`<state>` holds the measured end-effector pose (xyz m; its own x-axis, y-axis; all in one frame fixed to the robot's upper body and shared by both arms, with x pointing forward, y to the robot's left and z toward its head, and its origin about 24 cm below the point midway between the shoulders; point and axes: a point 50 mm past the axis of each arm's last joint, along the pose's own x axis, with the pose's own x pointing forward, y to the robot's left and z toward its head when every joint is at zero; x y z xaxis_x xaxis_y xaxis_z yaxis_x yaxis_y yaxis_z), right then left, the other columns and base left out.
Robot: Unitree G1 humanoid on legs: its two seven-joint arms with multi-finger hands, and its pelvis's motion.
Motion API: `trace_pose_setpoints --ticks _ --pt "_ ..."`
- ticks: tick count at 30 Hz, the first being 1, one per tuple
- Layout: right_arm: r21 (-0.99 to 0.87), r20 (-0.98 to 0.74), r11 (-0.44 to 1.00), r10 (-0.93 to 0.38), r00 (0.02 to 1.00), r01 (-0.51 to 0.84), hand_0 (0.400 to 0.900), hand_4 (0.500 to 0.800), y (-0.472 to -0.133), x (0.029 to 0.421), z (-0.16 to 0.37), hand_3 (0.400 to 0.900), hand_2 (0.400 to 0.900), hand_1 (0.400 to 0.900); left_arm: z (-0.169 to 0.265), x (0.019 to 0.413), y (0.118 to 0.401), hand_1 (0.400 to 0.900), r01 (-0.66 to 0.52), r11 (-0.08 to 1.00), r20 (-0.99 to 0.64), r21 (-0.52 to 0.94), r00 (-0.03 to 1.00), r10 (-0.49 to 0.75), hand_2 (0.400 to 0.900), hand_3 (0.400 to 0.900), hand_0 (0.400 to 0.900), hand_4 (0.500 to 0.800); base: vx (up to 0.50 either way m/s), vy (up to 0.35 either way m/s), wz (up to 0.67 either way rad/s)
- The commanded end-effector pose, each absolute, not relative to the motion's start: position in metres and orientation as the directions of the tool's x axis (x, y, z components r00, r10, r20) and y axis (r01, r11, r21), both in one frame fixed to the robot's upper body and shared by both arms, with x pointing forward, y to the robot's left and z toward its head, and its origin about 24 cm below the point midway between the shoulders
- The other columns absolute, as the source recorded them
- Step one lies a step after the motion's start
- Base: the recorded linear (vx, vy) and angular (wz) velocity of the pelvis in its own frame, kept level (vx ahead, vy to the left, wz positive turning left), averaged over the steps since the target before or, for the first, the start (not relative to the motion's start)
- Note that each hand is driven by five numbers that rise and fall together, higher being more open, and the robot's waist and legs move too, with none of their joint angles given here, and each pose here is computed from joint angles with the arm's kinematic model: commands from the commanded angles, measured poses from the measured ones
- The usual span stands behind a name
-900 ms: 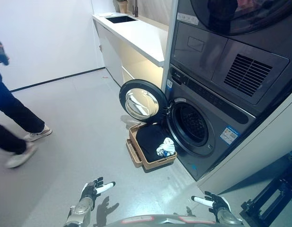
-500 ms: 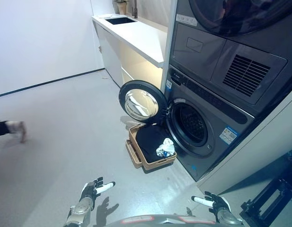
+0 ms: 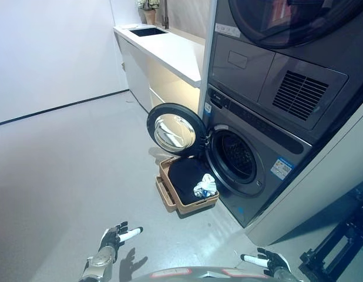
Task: Put the clothes in the basket into the washing machine.
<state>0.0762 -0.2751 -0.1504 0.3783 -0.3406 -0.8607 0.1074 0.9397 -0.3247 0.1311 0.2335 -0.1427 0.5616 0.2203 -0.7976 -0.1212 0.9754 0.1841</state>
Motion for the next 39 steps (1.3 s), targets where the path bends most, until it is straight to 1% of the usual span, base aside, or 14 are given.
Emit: trace_pose_setpoints --ticks 1,6,10,12,19,23,26,28,31,34,39 --pt "-0.38 -0.82 0.918 -0.391 0.417 0.113 0.9 0.8 -0.298 0.08 -0.14 0.9 0.9 0.9 -0.119 0.172 0.257 0.9 -0.165 0.957 -0.692 0.241 0.662 0.288 0.9 0.9 0.9 0.8 -0.037 -0.234 0.27" --pt "-0.403 -0.817 0.909 -0.412 0.403 0.111 0.9 0.8 -0.31 0.066 -0.136 0.9 0.9 0.9 -0.119 0.175 0.258 0.9 -0.193 0.956 -0.695 0.221 0.657 0.293 0.9 0.9 0.9 0.8 -0.007 -0.265 0.2" --pt "-0.427 -0.803 0.895 -0.442 0.4 0.13 0.9 0.8 -0.32 0.065 -0.132 0.9 0.9 0.9 -0.119 0.18 0.254 0.9 -0.191 0.959 -0.698 0.21 0.657 0.284 0.9 0.9 0.9 0.8 0.026 -0.09 0.29" --pt "-0.437 -0.786 0.888 -0.455 0.418 0.144 0.9 0.8 -0.324 0.072 -0.128 0.9 0.9 0.9 -0.116 0.184 0.255 0.9 -0.198 0.957 -0.688 0.213 0.665 0.291 0.9 0.9 0.9 0.8 0.168 -0.037 -0.15" --pt "-0.437 -0.759 0.889 -0.446 0.475 0.136 0.9 0.8 -0.316 0.1 -0.126 0.9 0.9 0.9 -0.114 0.189 0.256 0.9 -0.277 0.942 -0.668 0.191 0.667 0.331 0.9 0.9 0.9 0.8 0.188 0.025 -0.32" --pt "-0.436 -0.746 0.89 -0.44 0.5 0.134 0.9 0.8 -0.314 0.112 -0.124 0.9 0.9 0.9 -0.112 0.19 0.256 0.9 -0.315 0.933 -0.655 0.173 0.671 0.347 0.9 0.9 0.9 0.8 0.318 0.179 -0.65" --pt "-0.426 -0.742 0.898 -0.418 0.524 0.113 0.9 0.8 -0.307 0.124 -0.124 0.9 0.9 0.9 -0.107 0.195 0.261 0.9 -0.342 0.924 -0.629 0.173 0.684 0.37 0.9 0.9 0.9 0.8 0.346 0.297 -0.62" --pt "-0.411 -0.745 0.902 -0.416 0.522 0.132 0.9 0.8 -0.301 0.126 -0.126 0.9 0.9 0.9 -0.101 0.201 0.266 0.9 -0.344 0.92 -0.609 0.187 0.694 0.384 0.9 0.9 0.9 0.8 0.368 0.295 -0.42" --pt "-0.396 -0.744 0.904 -0.418 0.522 0.159 0.9 0.8 -0.295 0.132 -0.127 0.9 0.9 0.9 -0.094 0.208 0.273 0.9 -0.333 0.919 -0.585 0.213 0.709 0.393 0.9 0.9 0.9 0.8 0.328 0.253 -0.14" --pt "-0.364 -0.737 0.914 -0.399 0.546 0.177 0.9 0.8 -0.287 0.141 -0.127 0.9 0.9 0.9 -0.086 0.217 0.277 0.9 -0.305 0.921 -0.55 0.243 0.739 0.39 0.9 0.9 0.9 0.8 0.218 0.184 0.02" --pt "-0.342 -0.712 0.919 -0.389 0.585 0.195 0.9 0.8 -0.282 0.157 -0.122 0.9 0.9 0.9 -0.08 0.227 0.274 0.9 -0.292 0.923 -0.522 0.249 0.762 0.383 0.9 0.9 0.9 0.8 0.291 0.263 0.18"
